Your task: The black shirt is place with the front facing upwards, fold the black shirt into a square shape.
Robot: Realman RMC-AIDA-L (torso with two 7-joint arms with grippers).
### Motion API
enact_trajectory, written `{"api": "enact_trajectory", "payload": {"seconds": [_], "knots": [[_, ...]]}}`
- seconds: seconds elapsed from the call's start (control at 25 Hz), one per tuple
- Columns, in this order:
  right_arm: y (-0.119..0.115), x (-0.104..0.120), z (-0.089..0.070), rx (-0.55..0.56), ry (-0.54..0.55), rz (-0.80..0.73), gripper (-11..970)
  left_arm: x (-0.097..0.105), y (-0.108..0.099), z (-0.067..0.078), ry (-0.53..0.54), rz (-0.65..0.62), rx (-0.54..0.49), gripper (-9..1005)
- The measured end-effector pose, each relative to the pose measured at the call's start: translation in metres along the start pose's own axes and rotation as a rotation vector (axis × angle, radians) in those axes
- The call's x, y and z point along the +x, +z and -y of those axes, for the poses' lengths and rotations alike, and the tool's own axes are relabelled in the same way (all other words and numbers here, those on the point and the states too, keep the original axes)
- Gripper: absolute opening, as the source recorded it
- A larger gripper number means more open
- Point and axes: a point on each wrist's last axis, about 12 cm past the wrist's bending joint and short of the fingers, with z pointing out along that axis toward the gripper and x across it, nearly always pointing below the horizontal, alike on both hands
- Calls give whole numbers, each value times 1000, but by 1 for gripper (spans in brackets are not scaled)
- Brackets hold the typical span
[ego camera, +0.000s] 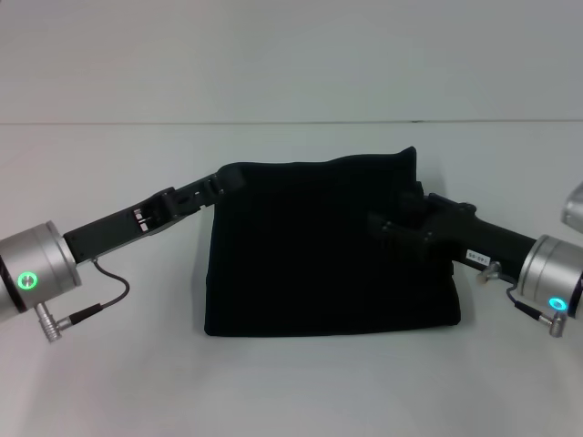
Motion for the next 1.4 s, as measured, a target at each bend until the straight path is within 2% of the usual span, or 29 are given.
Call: {"api": "enact_trajectory", "payload": {"seconds": [0.52, 1.0, 1.2, 1.4], "knots": [[-18, 25, 5, 82, 58, -50, 767, -2, -3, -2, 0, 2, -13, 878], [-26, 28, 8, 103, 69, -41, 767, -4, -7, -5, -5, -6, -38, 875], [-39, 21, 5, 28, -15, 12, 767, -11, -13, -11, -96, -41, -94, 874], [-62, 26, -6, -44, -148, 73, 766, -22, -7, -26, -246, -89, -272, 873]]}}
